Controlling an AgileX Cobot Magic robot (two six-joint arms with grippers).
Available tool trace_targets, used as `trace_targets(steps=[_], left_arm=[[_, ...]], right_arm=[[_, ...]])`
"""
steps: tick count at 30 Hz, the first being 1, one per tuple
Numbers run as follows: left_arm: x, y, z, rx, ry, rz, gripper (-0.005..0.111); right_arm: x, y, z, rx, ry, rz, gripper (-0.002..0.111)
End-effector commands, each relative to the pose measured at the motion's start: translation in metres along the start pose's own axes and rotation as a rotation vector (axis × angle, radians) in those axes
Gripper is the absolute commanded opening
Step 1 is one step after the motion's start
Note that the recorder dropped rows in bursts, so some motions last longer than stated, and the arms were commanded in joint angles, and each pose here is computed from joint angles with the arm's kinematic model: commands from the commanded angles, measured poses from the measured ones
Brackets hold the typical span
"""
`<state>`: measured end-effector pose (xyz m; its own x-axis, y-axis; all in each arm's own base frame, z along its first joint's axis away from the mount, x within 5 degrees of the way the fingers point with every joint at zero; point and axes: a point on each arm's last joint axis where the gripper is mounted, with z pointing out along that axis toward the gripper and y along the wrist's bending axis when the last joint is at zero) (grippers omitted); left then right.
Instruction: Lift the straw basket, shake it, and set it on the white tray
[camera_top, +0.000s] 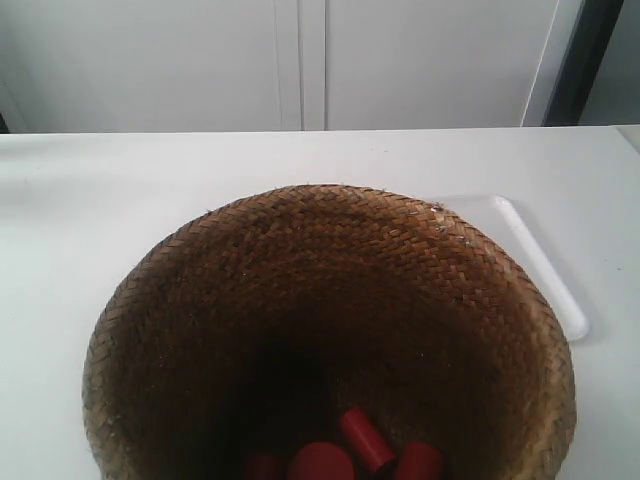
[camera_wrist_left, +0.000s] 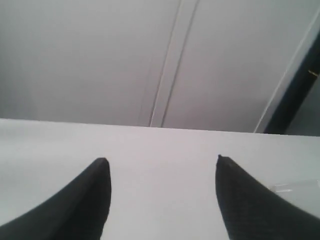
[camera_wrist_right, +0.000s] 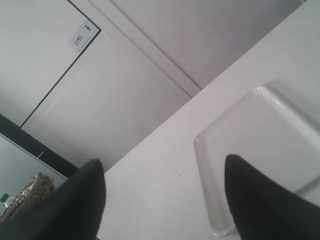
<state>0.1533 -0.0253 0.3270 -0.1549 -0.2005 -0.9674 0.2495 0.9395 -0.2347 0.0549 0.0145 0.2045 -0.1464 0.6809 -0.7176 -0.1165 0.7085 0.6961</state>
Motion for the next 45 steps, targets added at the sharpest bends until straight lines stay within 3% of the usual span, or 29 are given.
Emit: trace_targets(steps=[1,4,7,10,14,16,18,19,22,26,27,29,33,36,38,39,43,44,45], left_arm=[[-0.015,-0.017,0.0,0.156,-0.078,0.283,0.064],[-0.023,-0.041,-0.011,0.381,-0.364,0.591,0.062],[-0.03,-0.045,-0.018,0.371,-0.578,0.753,0.057],[-0.026,-0.036,-0.011,0.264,-0.525,0.833,0.052],[-0.016,-0.024,0.013,0.223,-0.399,0.84,0.051],[-0.009,-0.018,0.027,0.234,-0.319,0.787,0.051],[-0.003,-0.011,0.037,0.23,-0.185,0.589,0.051],[-0.003,-0.001,0.046,0.156,-0.044,0.367,0.051],[-0.011,0.003,0.058,0.124,0.098,0.204,0.051],[-0.027,-0.023,0.071,0.4,0.248,-0.13,0.057],[-0.03,-0.03,0.07,0.497,0.272,-0.128,0.06],[-0.035,-0.041,0.067,0.596,0.288,-0.117,0.064],[-0.025,-0.06,0.06,0.672,0.319,-0.106,0.064],[0.003,-0.058,0.059,0.655,0.399,-0.147,0.064],[0.002,-0.061,0.054,0.683,0.401,-0.144,0.064],[-0.004,-0.063,0.051,0.701,0.372,-0.111,0.062],[-0.029,-0.072,0.035,0.774,0.17,0.23,0.038],[-0.031,-0.073,0.031,0.788,0.124,0.317,0.032],[-0.034,-0.075,0.026,0.795,0.084,0.357,0.027]], right_arm=[[0.001,-0.001,0.0,0.004,0.001,-0.004,0.064],[0.001,-0.001,0.0,0.004,-0.003,-0.004,0.064],[0.0,-0.001,0.0,0.004,-0.011,-0.006,0.064],[0.0,-0.001,0.0,0.004,-0.009,-0.007,0.064],[0.0,-0.001,0.0,0.005,-0.011,-0.007,0.064],[0.0,-0.001,0.0,0.005,-0.011,-0.007,0.064],[0.0,-0.001,0.0,0.004,-0.009,-0.007,0.064],[0.001,-0.001,0.0,0.005,-0.005,-0.012,0.064],[0.001,-0.001,0.0,0.005,-0.005,-0.012,0.064],[0.001,-0.001,0.0,0.005,-0.003,-0.014,0.064],[0.001,-0.001,0.0,0.006,-0.003,-0.017,0.064],[0.001,-0.002,0.0,0.009,-0.003,-0.038,0.064],[0.002,-0.002,0.0,0.012,0.012,-0.056,0.063],[0.003,-0.002,0.0,0.012,0.018,-0.056,0.063],[0.003,-0.002,0.0,0.012,0.023,-0.056,0.063],[0.003,-0.002,0.0,0.012,0.025,-0.056,0.063],[0.003,-0.002,0.0,0.012,0.023,-0.052,0.063],[0.004,-0.002,0.0,0.008,0.027,0.007,0.063],[0.004,0.0,0.0,-0.003,0.035,0.173,0.063]])
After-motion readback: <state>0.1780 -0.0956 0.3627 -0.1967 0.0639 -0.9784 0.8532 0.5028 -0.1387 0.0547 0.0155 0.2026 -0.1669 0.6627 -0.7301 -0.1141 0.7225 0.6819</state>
